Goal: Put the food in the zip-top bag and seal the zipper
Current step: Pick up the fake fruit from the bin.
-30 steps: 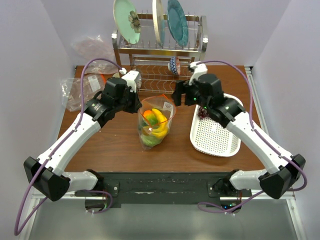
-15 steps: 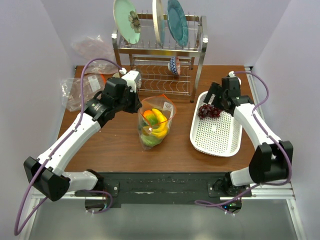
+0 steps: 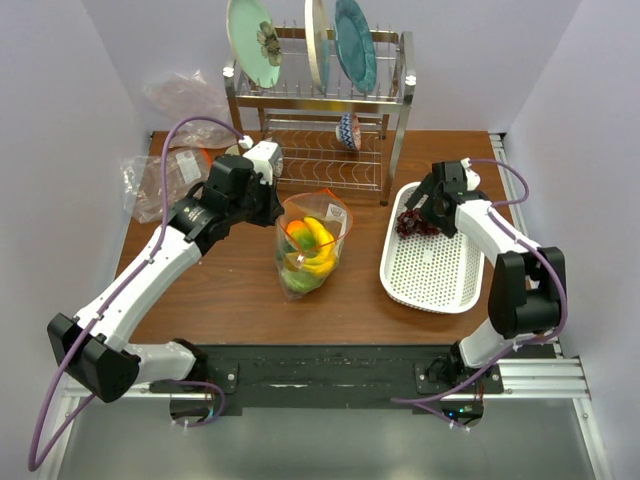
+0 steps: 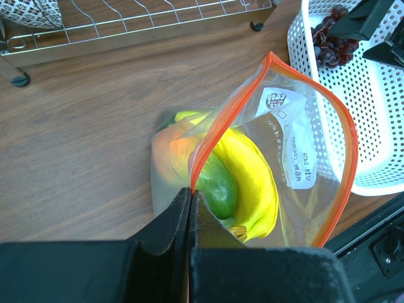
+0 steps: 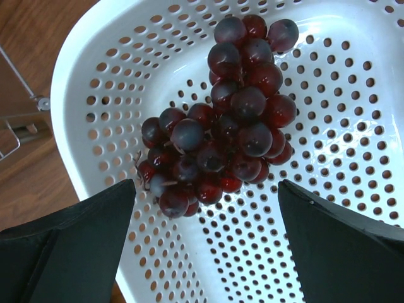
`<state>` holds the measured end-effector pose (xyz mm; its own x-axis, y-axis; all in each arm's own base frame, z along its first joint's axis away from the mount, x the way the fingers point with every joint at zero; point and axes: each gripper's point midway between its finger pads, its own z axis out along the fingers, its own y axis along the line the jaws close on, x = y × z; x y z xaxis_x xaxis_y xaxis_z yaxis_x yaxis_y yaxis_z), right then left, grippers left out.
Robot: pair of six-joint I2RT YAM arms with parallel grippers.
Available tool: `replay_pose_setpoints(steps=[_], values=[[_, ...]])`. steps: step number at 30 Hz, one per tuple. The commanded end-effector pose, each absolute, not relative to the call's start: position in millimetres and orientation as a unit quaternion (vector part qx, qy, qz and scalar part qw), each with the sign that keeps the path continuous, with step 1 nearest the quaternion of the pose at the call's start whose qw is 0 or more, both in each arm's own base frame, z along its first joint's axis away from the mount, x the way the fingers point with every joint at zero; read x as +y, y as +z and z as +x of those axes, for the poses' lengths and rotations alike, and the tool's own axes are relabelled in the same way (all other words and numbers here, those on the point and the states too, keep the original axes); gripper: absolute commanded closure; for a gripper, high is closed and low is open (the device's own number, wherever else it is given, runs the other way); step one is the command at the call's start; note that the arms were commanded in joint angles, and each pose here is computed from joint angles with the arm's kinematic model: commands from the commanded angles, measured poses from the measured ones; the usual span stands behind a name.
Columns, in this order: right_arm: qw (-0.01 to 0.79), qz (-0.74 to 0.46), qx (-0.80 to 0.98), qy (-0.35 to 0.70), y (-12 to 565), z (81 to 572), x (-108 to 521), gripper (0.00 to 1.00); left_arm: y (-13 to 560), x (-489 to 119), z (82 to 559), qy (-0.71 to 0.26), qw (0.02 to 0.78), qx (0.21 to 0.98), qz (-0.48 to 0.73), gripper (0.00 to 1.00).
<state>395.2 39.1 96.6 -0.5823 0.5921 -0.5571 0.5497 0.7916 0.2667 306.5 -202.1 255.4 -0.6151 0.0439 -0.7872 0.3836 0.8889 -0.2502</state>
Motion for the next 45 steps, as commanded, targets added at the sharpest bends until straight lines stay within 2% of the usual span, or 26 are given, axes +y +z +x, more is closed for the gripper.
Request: replay_pose_setpoints(steps=[1, 6, 17, 20, 23, 24, 26, 27, 30, 33, 40, 45], values=[[0.355, 0.366, 0.86, 0.024, 97, 410, 25, 0.01, 276, -203, 310, -0.215, 0.451, 0.858, 0.117, 1.0], [0.362, 0.386, 0.848, 0.028, 90, 420, 18, 0.01, 276, -202, 311, -0.213, 0.452, 0.858, 0.116, 1.0], [0.321, 0.4, 0.858, 0.003, 39, 427, 13, 0.01, 274, -202, 311, -0.212, 0.449, 0.86, 0.115, 1.0], [0.324, 0.4, 0.857, -0.005, 36, 429, 11, 0.1, 273, -203, 310, -0.212, 0.447, 0.861, 0.115, 1.0], [0.337, 0.397, 0.854, -0.009, 41, 428, 7, 0.28, 274, -202, 310, -0.212, 0.449, 0.861, 0.114, 1.0], [0.35, 0.394, 0.85, -0.004, 50, 430, 7, 0.41, 274, -201, 310, -0.21, 0.449, 0.861, 0.114, 1.0], [0.361, 0.387, 0.848, -0.002, 58, 429, 6, 0.53, 275, -200, 310, -0.209, 0.45, 0.861, 0.112, 1.0], [0.371, 0.381, 0.847, 0.004, 67, 431, 6, 0.66, 275, -200, 310, -0.209, 0.45, 0.861, 0.112, 1.0], [0.381, 0.359, 0.852, 0.01, 82, 431, 9, 0.83, 274, -200, 310, -0.21, 0.45, 0.861, 0.111, 1.0], [0.388, 0.343, 0.855, 0.027, 93, 429, 14, 0.87, 274, -202, 310, -0.212, 0.449, 0.861, 0.111, 1.0], [0.425, 0.293, 0.852, 0.091, 136, 415, 32, 0.88, 274, -201, 310, -0.211, 0.449, 0.861, 0.111, 1.0], [0.48, 0.209, 0.838, 0.153, 193, 402, 53, 0.88, 275, -201, 310, -0.211, 0.45, 0.861, 0.111, 1.0]])
